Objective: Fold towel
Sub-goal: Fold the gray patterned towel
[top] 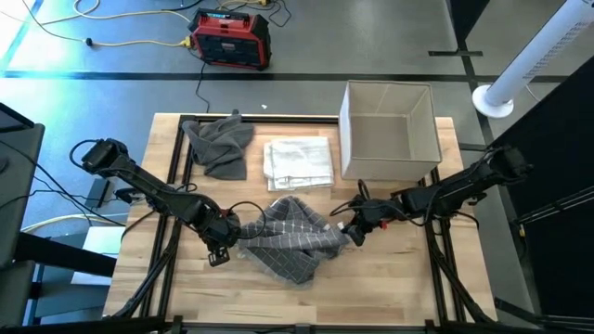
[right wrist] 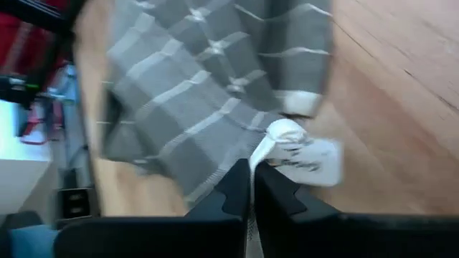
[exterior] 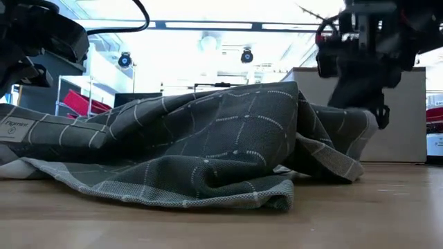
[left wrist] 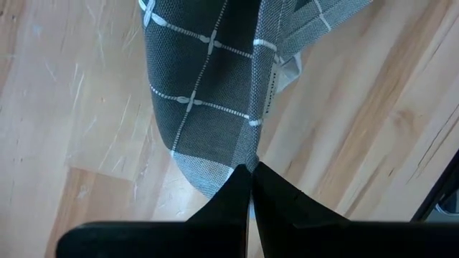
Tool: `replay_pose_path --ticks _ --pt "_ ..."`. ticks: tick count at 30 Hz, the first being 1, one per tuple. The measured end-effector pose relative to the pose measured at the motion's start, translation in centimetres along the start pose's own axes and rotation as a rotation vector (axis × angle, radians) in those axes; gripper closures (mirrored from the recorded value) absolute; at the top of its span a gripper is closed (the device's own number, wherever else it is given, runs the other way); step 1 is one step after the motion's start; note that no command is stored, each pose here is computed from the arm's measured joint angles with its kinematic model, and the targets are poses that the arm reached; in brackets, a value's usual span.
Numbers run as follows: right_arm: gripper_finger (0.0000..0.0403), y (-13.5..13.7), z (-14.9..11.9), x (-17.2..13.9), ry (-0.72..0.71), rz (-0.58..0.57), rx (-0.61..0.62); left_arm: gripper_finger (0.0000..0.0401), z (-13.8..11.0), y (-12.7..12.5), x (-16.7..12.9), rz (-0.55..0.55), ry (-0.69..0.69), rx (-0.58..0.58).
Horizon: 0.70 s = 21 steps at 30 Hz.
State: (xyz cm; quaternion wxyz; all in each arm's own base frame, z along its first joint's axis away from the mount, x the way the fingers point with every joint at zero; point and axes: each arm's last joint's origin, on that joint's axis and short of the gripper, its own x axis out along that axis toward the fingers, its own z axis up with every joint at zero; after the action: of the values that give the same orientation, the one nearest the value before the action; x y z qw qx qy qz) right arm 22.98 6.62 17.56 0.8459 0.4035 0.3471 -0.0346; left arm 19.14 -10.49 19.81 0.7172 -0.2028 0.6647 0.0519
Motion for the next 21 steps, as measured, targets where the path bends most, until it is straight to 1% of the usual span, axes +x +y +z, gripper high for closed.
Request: replay_pose_path --ticks 1,8,10,13,16,19,21 --pt "0.0402 0.7 0.2 -0.4 -0.012 0.019 -0.019 0.0401 0.0 0.0 0.0 -0.006 0.005 -0.005" --pt "0.0403 5.7 1.1 -4.7 -0.089 0.051 -0.230 0.0401 0.0 -0.6 -0.6 -0.096 0.078 -0.072" --pt "0.0403 7.1 1.0 -6.0 -0.097 0.052 -0.286 0.0401 0.2 -1.0 -1.2 -0.126 0.078 -0.069" --pt "0.0403 8.5 0.7 -7.4 -0.078 0.020 -0.354 0.0401 0.7 -1.7 -2.2 -0.160 0.045 -0.016" --pt "0.0403 9.1 0.7 -8.1 -0.090 -0.025 -0.381 0.0401 1.3 -2.1 -3.2 -0.179 0.003 0.030" --pt "0.0403 9.7 1.1 -8.6 -0.131 -0.031 -0.394 0.0401 1.8 -2.2 -4.9 -0.138 -0.064 0.021" --pt "0.0403 10.6 1.7 -9.3 -0.153 -0.018 -0.412 0.0401 2.0 -2.5 -7.0 -0.112 -0.131 0.005"
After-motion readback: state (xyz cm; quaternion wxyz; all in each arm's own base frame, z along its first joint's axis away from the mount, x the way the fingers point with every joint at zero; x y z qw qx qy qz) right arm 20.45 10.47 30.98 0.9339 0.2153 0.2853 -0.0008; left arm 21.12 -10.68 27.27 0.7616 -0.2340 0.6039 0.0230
